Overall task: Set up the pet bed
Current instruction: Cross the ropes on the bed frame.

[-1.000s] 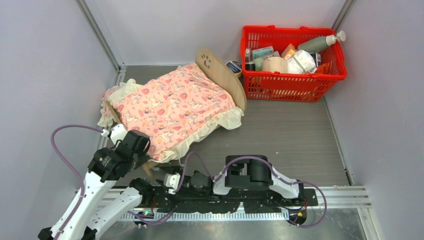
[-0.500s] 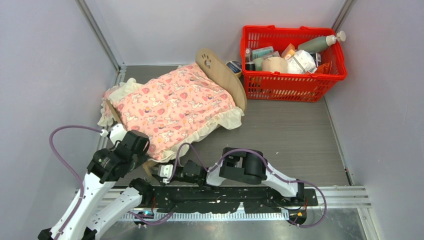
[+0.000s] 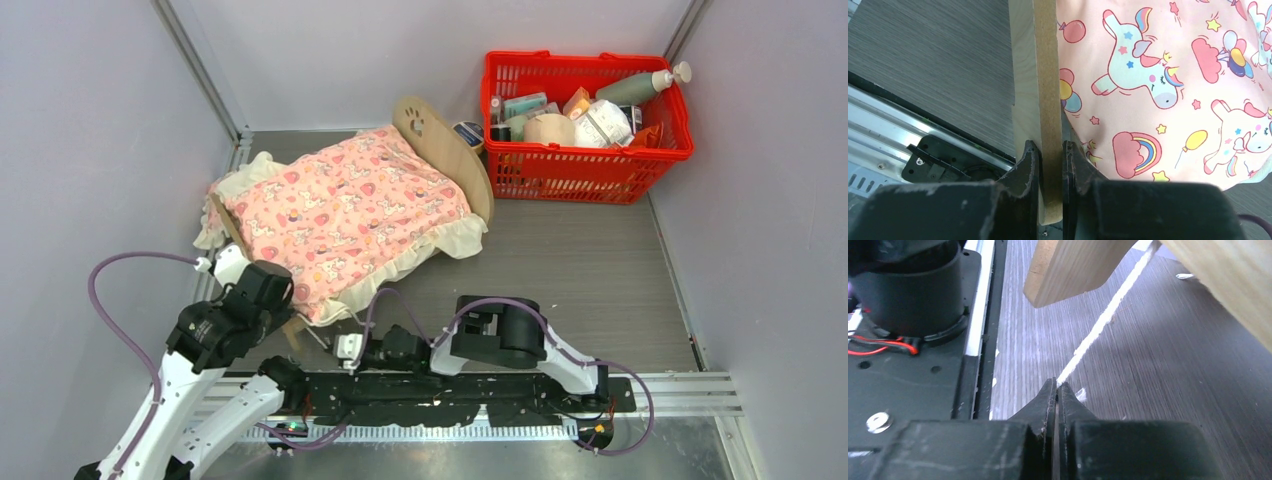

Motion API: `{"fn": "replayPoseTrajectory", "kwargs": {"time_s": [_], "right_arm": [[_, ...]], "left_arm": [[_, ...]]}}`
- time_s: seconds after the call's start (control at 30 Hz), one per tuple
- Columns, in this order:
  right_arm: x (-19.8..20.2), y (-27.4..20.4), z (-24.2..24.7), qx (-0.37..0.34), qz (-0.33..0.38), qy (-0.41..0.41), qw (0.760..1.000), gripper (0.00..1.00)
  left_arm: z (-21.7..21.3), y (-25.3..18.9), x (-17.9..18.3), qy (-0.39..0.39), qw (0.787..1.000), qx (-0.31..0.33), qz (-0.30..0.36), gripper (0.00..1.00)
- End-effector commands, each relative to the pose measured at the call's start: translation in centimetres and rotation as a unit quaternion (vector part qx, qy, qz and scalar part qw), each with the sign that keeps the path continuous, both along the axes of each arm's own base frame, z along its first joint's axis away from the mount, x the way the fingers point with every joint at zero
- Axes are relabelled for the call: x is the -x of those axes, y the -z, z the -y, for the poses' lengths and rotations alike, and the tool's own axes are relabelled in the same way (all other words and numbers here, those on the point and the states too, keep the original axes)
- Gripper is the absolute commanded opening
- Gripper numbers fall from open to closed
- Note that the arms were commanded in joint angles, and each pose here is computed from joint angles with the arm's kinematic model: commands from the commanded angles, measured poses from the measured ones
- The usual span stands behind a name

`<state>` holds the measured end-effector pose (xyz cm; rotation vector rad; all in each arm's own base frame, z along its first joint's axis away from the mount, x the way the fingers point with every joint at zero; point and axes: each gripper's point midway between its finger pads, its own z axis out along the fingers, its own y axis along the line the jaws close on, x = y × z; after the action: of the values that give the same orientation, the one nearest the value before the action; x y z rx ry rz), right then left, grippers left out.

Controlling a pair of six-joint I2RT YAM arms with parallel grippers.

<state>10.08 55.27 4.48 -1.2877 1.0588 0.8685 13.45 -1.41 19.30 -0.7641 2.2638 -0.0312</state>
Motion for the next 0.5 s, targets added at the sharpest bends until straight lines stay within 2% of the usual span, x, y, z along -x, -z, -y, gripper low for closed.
{"fn": "replayPoseTrajectory", "kwargs": {"time_s": [0.0,0.13,0.33,0.47], "right_arm": [[1.8,-5.1,1.8,-0.057,-0.015,-0.001,0.998,0.05],[3.2,-5.3,3.9,-0.053,-0.032,0.011,0.998,0.05],[6.7,-6.4,6.5,-0.041,-0.056,-0.013,0.998,0.05],[7.9,-5.0,6.7,0.002,-0.098,-0.012,0.995,0.05]], "left_arm": [[3.0,-8.6,-4.6,0.015,0.974,0.108,0.197,0.0],[3.4,-7.9,-5.0,0.03,0.971,0.111,0.212,0.0],[4.9,-3.7,-5.2,0.051,0.972,0.127,0.19,0.0],[5.1,-1.9,-5.5,0.052,0.97,0.132,0.196,0.0]]}}
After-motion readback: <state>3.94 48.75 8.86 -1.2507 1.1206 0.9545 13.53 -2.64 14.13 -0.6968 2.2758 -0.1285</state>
